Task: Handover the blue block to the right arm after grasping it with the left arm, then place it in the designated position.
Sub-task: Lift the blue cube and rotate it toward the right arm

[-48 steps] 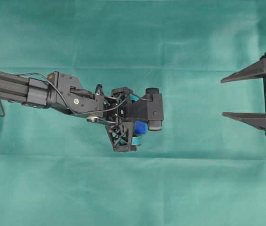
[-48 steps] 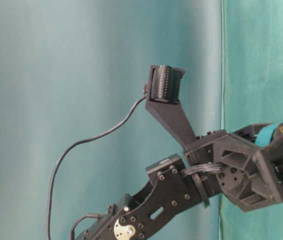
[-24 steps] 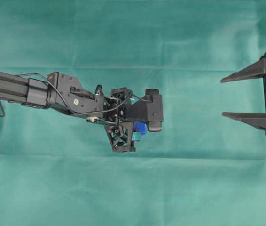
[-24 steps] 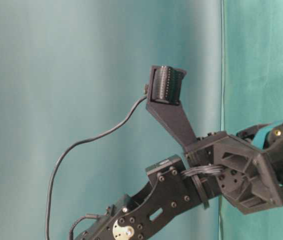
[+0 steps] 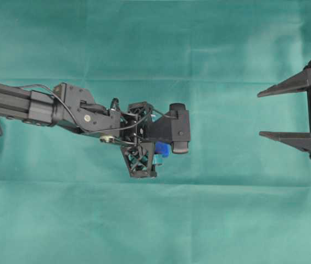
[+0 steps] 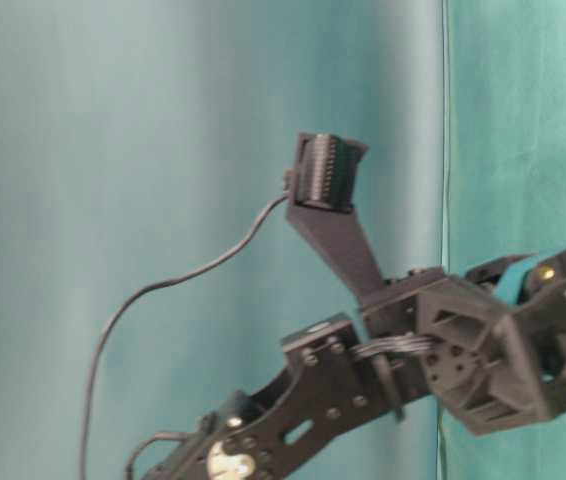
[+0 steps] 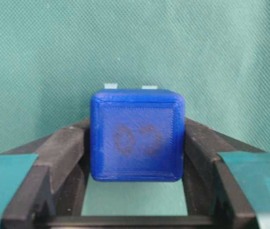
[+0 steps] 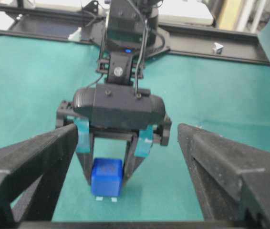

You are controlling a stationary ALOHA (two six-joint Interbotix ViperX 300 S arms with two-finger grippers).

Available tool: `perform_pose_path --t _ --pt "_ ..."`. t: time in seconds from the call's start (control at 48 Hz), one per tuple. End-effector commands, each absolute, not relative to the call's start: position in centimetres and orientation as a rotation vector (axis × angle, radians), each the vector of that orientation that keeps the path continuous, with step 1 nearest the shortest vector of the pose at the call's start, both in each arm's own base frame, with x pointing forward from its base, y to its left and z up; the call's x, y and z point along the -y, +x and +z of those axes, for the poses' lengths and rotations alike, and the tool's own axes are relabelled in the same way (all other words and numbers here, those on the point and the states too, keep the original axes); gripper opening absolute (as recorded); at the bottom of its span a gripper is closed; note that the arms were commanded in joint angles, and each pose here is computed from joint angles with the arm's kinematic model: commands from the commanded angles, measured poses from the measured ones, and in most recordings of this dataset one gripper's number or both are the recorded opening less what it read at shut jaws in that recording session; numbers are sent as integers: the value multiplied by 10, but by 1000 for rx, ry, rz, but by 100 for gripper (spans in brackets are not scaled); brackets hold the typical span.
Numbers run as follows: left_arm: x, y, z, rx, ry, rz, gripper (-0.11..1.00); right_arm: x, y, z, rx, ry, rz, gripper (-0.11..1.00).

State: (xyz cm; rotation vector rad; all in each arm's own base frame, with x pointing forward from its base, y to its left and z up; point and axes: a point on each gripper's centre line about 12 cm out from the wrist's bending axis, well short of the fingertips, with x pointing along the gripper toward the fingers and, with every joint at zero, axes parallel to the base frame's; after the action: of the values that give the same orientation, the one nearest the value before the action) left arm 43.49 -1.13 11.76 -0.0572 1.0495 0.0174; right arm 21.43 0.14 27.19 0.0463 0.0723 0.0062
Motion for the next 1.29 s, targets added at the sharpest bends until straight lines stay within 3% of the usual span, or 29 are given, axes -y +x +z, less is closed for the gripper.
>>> perform_pose_path --t 0.0,0.417,0.833,1.271 --pt "14 440 153 -982 -51 8 47 -2 217 279 -55 45 9 93" --pt "20 434 232 -861 -39 -14 47 -2 217 277 -71 45 8 93" --pt "24 428 282 -815 -25 -25 47 -2 218 275 -78 43 8 93" --pt "25 425 291 -786 -25 -28 47 -2 218 276 -74 42 8 93"
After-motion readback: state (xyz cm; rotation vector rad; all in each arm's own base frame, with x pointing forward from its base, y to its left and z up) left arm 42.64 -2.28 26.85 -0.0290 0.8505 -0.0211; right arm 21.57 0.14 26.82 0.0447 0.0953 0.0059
